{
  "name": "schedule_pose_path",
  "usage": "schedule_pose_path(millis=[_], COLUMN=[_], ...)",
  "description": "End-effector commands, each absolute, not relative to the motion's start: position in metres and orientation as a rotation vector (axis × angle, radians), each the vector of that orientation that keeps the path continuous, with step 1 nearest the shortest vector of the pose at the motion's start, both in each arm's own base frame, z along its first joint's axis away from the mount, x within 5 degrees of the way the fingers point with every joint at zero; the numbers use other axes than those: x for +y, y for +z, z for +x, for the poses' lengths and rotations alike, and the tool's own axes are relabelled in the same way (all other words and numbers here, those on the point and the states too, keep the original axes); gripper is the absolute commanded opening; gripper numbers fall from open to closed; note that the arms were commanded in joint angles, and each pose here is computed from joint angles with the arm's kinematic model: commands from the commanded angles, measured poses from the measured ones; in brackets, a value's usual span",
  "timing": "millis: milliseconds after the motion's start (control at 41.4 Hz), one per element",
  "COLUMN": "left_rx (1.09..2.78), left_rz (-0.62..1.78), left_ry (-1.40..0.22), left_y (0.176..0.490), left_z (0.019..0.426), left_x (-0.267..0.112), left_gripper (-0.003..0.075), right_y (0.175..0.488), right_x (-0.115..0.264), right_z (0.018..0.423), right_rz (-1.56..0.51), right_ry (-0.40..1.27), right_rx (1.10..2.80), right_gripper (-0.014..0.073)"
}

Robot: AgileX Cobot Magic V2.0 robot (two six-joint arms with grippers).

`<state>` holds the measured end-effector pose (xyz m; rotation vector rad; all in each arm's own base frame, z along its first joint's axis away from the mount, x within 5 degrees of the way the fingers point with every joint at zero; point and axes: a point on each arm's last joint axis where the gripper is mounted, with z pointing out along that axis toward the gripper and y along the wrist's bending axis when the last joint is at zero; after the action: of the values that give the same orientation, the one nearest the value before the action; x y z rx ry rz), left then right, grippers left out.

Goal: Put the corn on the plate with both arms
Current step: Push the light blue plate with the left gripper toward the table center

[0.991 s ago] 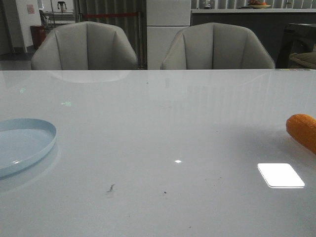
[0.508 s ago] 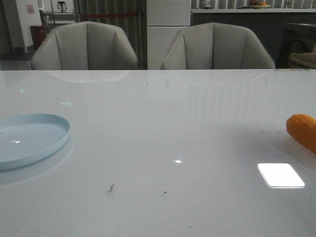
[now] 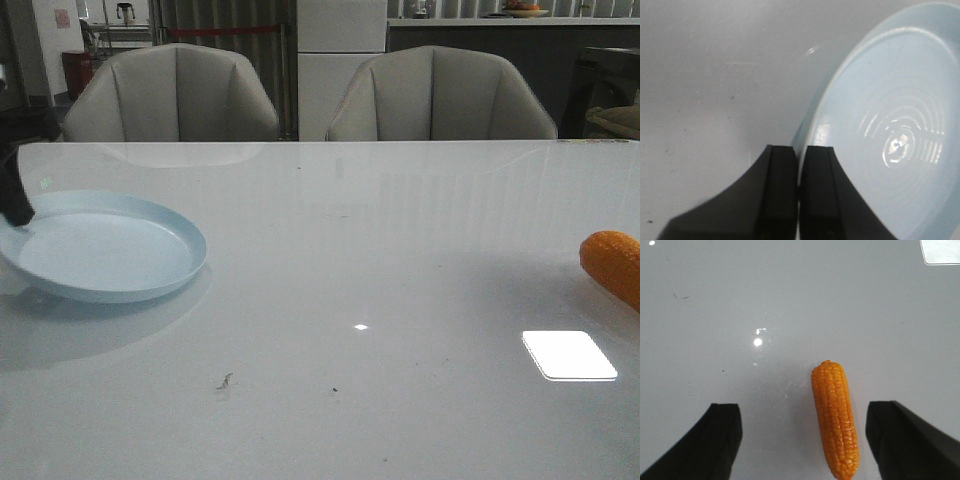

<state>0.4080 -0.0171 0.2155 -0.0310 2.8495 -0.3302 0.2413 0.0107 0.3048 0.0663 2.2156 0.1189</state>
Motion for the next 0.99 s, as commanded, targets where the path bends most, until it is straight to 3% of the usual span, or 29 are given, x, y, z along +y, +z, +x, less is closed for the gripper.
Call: schedule_pose_path(millis=[0, 218, 363, 628, 967], left_rx=[2.715, 2.598, 2.581, 2.698, 2.82], left_rz=[0.023, 0.154, 0.249, 0.376, 0.399], left_ry=[-0.457, -0.626, -0.672, -0.71, -0.703], left_y=[0.266, 0.303, 0.305, 0.259, 0.204], left_z=[0.413, 0.415, 0.409, 0.407, 0.414], left_x=[-0.038, -0.09, -0.125, -0.178, -0.194], left_gripper=[0.0097, 0.0096, 0.0096, 0.0097, 0.0096], right_y=[0.325, 0.325, 0.325, 0.325, 0.325], right_x=[0.01, 0.01, 0.01, 0.01, 0.01], right_z=[0.243, 0.243, 0.243, 0.243, 0.243], right_rz=[0.068, 0.068, 0.068, 0.068, 0.068], right_ry=[0.123, 0.123, 0.123, 0.123, 0.123], right_rx=[2.1, 2.1, 2.101, 2.102, 2.104], right_gripper=[0.0611, 0.0611, 0.0611, 0.0611, 0.0611])
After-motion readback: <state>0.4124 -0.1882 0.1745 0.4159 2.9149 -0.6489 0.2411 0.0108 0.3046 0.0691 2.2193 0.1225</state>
